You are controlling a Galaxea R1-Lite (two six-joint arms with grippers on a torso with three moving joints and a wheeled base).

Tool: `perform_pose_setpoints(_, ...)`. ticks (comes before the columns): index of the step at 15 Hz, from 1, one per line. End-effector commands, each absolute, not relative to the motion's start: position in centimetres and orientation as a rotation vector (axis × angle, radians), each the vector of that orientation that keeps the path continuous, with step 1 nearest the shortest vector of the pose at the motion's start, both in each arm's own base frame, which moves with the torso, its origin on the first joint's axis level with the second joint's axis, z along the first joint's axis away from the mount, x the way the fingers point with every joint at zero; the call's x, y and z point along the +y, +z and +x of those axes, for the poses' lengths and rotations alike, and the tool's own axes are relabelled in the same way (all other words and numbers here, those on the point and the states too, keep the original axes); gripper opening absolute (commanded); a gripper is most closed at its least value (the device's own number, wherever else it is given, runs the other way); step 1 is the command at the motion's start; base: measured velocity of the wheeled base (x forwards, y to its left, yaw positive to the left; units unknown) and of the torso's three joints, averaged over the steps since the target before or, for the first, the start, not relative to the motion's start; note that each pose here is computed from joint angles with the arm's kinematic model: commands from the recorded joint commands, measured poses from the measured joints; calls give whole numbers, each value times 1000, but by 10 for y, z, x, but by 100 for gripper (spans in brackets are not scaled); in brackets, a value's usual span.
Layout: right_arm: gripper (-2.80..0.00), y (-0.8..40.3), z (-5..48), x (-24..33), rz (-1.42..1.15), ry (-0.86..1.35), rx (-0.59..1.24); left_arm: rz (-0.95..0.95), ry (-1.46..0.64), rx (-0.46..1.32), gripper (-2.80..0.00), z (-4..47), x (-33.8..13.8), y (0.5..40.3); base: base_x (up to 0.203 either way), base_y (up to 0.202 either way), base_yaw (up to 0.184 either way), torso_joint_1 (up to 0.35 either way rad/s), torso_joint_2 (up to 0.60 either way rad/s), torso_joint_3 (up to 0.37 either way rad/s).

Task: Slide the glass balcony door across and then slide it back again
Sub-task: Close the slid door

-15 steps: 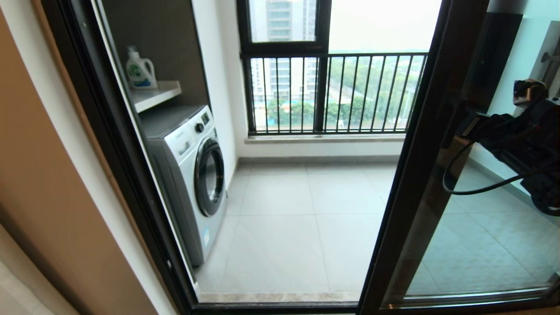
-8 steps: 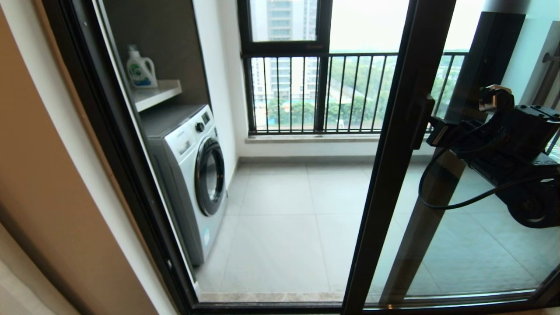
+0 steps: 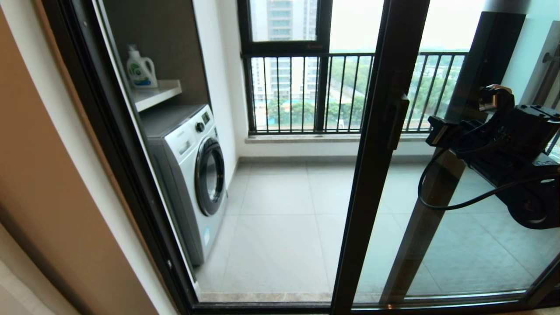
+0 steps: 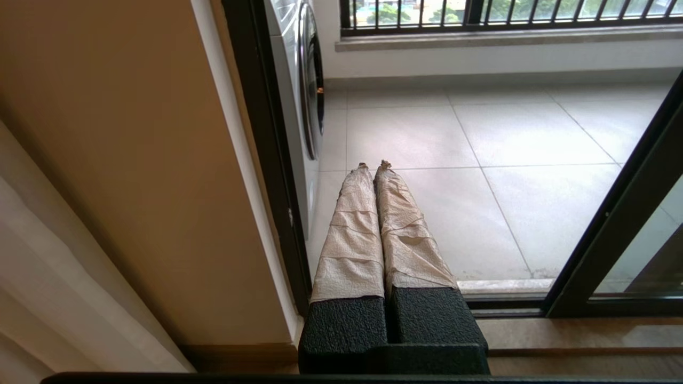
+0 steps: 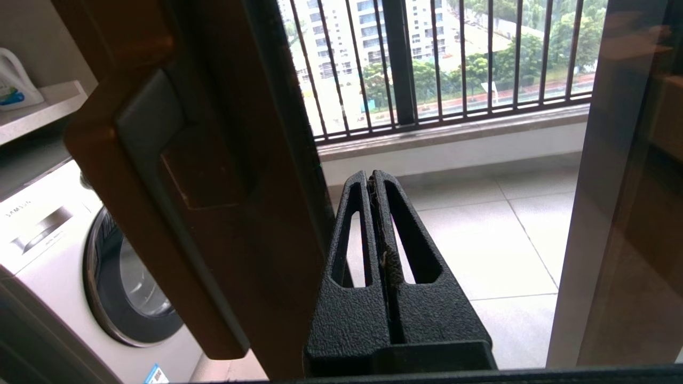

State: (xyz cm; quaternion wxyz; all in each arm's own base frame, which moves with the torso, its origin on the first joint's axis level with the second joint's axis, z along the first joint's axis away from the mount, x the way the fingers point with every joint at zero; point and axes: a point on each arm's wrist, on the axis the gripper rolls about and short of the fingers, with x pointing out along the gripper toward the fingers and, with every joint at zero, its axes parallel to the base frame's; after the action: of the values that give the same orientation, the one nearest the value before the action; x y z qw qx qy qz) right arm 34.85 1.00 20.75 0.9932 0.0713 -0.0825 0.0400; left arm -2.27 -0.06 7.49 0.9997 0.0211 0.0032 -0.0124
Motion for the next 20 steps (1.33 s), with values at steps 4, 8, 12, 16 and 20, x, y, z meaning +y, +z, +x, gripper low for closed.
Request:
perform_pose_setpoints(4, -280, 211, 336, 14, 168, 89, -170, 43, -25, 9, -280, -23, -1, 74, 0, 0, 0, 0, 0, 0)
perform_pose_setpoints(8, -280, 227, 343, 34, 131, 141, -223, 43, -25, 9, -280, -23, -1, 74, 0, 0, 0, 0, 0, 0)
perform_pose_setpoints(12, -280, 230, 355, 37, 114, 145, -214, 43, -25, 9, -280, -23, -1, 74, 0, 0, 0, 0, 0, 0)
perform_pose_setpoints(16, -280, 235, 361, 38, 115, 147, -231, 43, -25, 9, -280, -23, -1, 74, 0, 0, 0, 0, 0, 0)
perform_pose_setpoints(20, -280, 226, 366, 46, 108, 166, -200, 43, -24, 9, -280, -23, -1, 74, 0, 0, 0, 0, 0, 0)
